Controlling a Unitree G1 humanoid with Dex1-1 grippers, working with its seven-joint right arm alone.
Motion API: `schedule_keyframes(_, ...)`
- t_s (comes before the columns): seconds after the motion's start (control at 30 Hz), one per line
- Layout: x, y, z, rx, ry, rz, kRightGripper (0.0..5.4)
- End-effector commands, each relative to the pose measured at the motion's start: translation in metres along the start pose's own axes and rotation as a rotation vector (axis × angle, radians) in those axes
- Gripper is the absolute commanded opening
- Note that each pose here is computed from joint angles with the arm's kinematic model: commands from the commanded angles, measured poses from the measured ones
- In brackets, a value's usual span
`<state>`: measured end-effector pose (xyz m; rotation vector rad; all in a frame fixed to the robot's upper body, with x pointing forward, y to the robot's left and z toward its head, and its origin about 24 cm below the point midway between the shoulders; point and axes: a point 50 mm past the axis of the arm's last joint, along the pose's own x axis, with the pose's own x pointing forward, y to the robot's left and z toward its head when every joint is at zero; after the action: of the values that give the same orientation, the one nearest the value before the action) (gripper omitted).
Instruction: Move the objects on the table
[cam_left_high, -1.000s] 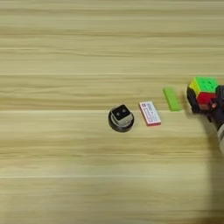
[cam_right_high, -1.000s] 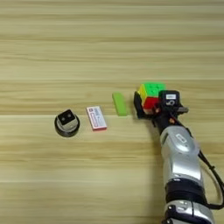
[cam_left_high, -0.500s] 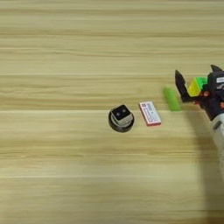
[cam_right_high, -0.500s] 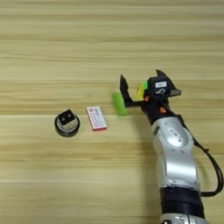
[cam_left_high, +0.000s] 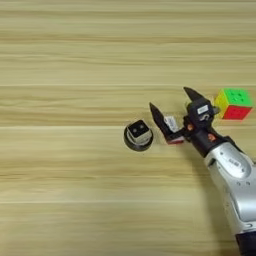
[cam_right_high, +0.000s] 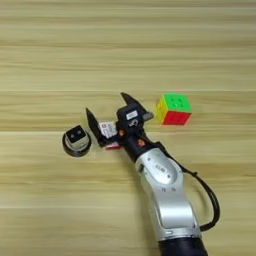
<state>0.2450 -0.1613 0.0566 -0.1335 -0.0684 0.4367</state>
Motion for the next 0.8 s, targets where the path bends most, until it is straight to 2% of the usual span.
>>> schedule_keyframes(0.03, 0.006, 0.014, 0.019, -0.027, -0.08, 0.062, 5.35)
schedule_keyframes(0.33, 0.008, 0.041, 0.011, -0.004, -0.052, 0.164, 5.35)
schedule_keyframes(0.8, 0.012, 0.041, -0.001, -0.021, -0.005, 0.16, 5.35)
